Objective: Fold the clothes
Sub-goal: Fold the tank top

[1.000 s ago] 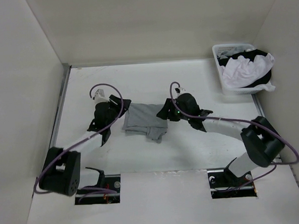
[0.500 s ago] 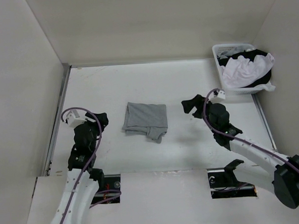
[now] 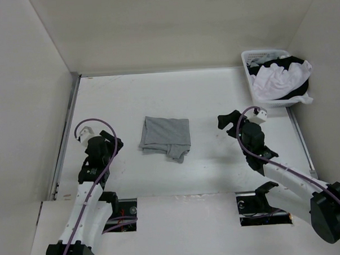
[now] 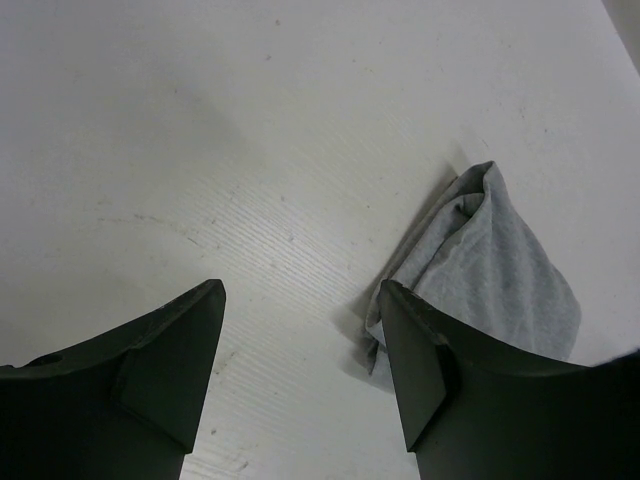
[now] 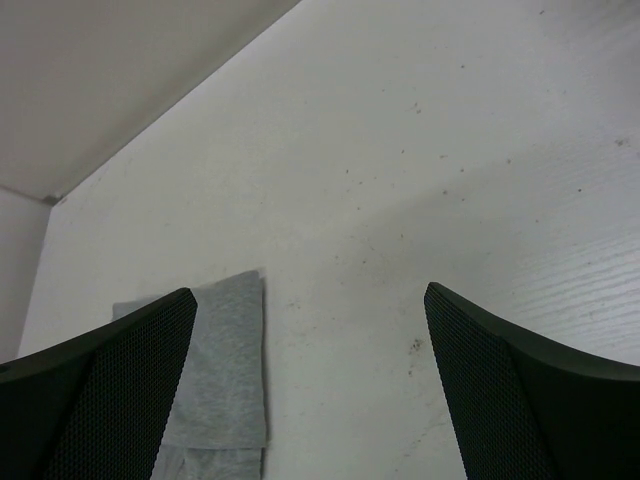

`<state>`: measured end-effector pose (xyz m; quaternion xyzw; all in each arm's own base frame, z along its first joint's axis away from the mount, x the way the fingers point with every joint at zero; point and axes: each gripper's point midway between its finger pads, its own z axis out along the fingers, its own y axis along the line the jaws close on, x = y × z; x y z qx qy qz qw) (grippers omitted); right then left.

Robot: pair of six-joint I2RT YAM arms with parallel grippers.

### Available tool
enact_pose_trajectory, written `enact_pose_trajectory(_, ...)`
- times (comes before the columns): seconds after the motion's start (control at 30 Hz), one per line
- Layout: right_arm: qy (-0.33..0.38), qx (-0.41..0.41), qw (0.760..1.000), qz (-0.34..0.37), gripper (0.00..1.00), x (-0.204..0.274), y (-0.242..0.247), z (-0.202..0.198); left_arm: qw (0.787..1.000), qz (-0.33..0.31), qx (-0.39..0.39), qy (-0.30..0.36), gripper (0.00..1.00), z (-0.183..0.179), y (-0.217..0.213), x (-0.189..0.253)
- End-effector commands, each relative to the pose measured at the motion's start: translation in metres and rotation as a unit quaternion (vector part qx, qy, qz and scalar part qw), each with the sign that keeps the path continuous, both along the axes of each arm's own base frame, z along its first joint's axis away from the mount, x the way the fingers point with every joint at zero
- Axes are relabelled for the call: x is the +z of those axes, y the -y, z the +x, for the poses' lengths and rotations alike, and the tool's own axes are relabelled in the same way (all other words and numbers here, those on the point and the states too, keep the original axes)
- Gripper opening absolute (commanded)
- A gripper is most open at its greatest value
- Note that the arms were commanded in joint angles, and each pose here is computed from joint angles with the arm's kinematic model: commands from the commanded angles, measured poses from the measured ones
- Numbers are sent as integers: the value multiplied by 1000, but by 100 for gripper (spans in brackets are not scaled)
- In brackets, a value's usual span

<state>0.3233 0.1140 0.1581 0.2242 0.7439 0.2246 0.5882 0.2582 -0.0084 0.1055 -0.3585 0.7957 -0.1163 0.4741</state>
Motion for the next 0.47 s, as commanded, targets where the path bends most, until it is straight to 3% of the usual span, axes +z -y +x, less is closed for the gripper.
enact_pose_trajectory(0.0, 23, -19, 999, 17, 100, 13, 6, 7, 999, 1, 1, 34, 62, 8, -3, 21)
enact_pose_trajectory(0.33, 12, -14, 1000, 14, 100, 6, 3, 10, 1000, -4, -10, 25, 60, 20, 0, 14)
enact_pose_trajectory(0.43, 9, -14, 1000, 12, 100, 4, 2, 10, 999, -6, -17, 28, 66, 22, 4, 15)
